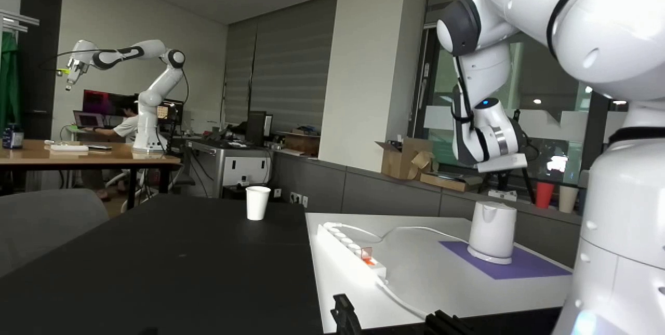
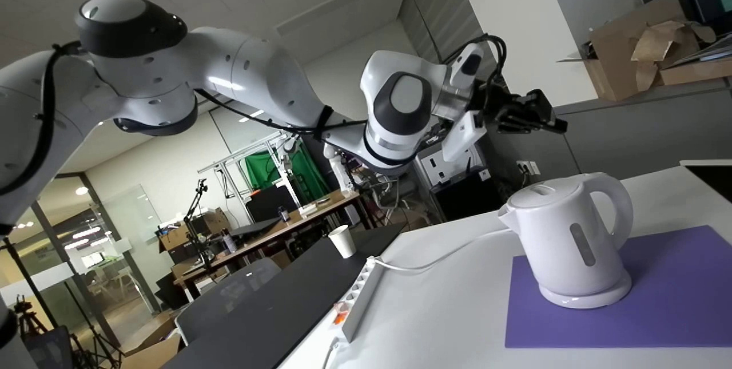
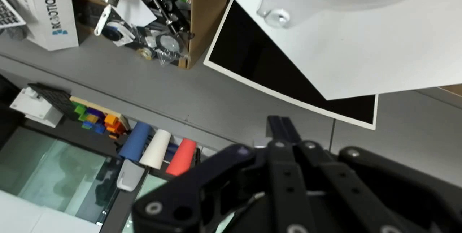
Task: Press the power button on the electric kettle
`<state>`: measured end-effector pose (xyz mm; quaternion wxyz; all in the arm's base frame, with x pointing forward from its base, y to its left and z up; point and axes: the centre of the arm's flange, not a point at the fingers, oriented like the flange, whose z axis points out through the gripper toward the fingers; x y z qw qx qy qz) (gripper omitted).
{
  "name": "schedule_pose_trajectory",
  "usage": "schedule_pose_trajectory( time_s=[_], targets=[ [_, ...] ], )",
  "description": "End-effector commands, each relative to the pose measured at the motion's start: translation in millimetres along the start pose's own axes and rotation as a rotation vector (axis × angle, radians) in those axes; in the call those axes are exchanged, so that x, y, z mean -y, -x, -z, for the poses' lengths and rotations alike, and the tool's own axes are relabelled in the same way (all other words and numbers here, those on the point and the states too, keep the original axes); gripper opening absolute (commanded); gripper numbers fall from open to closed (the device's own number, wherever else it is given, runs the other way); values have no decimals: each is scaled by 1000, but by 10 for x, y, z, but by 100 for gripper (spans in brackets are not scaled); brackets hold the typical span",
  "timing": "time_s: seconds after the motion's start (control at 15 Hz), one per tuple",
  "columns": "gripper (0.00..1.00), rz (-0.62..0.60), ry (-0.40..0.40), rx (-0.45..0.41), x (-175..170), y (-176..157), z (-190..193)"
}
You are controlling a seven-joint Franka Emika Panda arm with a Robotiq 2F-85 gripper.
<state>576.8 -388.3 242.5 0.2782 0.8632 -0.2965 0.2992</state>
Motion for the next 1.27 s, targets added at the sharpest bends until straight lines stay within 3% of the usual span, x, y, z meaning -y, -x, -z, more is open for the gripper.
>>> schedule_pose_trajectory(
  time_s=[0.0, 0.53, 0.73, 0.8, 0.93, 1.2],
  targets=[
    [27, 49, 40, -14, 30, -128, 486],
    [81, 408, -27, 322, 426, -81, 1184],
    [99, 516, -33, 405, 531, -17, 1487],
    [82, 482, -2, 357, 585, -59, 1177],
    [96, 511, -18, 381, 609, -65, 1336],
    [99, 518, -27, 390, 577, -36, 1361]
  ],
)
